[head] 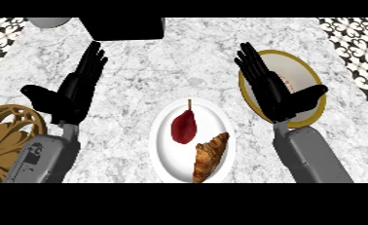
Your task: Pick the pear from the plate and place it in the bowl
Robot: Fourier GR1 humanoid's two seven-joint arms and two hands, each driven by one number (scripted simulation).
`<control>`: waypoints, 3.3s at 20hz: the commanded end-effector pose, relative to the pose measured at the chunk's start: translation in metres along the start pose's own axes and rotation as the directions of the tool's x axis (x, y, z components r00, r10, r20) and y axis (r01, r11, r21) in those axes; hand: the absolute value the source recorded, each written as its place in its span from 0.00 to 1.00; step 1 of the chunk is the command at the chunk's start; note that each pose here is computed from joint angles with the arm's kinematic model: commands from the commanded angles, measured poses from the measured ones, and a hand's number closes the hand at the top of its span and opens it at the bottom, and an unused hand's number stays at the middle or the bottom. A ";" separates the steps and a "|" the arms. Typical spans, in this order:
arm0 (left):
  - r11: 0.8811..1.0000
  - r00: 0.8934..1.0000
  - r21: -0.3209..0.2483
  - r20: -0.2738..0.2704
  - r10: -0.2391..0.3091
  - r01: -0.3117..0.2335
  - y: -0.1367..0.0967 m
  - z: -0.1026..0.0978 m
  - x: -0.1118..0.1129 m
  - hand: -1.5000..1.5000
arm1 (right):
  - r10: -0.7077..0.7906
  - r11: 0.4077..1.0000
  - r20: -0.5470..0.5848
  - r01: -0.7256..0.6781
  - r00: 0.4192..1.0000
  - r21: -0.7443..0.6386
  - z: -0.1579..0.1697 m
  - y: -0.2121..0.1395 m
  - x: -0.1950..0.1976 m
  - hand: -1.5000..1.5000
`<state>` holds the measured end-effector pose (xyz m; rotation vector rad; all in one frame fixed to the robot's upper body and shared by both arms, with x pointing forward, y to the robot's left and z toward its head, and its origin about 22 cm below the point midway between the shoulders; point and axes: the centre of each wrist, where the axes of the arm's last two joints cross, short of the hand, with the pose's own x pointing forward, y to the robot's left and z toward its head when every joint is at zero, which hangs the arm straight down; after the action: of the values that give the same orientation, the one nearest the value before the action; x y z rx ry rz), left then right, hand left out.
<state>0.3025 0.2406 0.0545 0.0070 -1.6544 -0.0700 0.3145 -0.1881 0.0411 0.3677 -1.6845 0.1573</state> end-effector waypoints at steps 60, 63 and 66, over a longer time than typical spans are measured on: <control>0.939 0.954 0.174 -0.024 -0.299 0.298 0.023 0.014 0.010 0.50 | 0.886 0.391 -0.074 -0.653 0.457 0.649 -0.052 0.089 -0.023 0.00; 0.942 0.954 0.152 -0.031 -0.299 0.300 0.032 0.009 0.028 0.50 | 0.881 0.395 -0.071 -0.647 0.467 0.652 -0.030 0.079 -0.039 0.00; 0.938 0.950 0.151 -0.020 -0.313 0.312 0.030 0.002 0.030 0.50 | 0.889 0.382 -0.065 -0.654 0.454 0.653 -0.059 0.100 -0.037 0.00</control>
<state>0.2938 0.2662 0.0805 0.3891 -1.6478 -0.1745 0.3366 -0.0851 0.0254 -0.1274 -1.2201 1.3921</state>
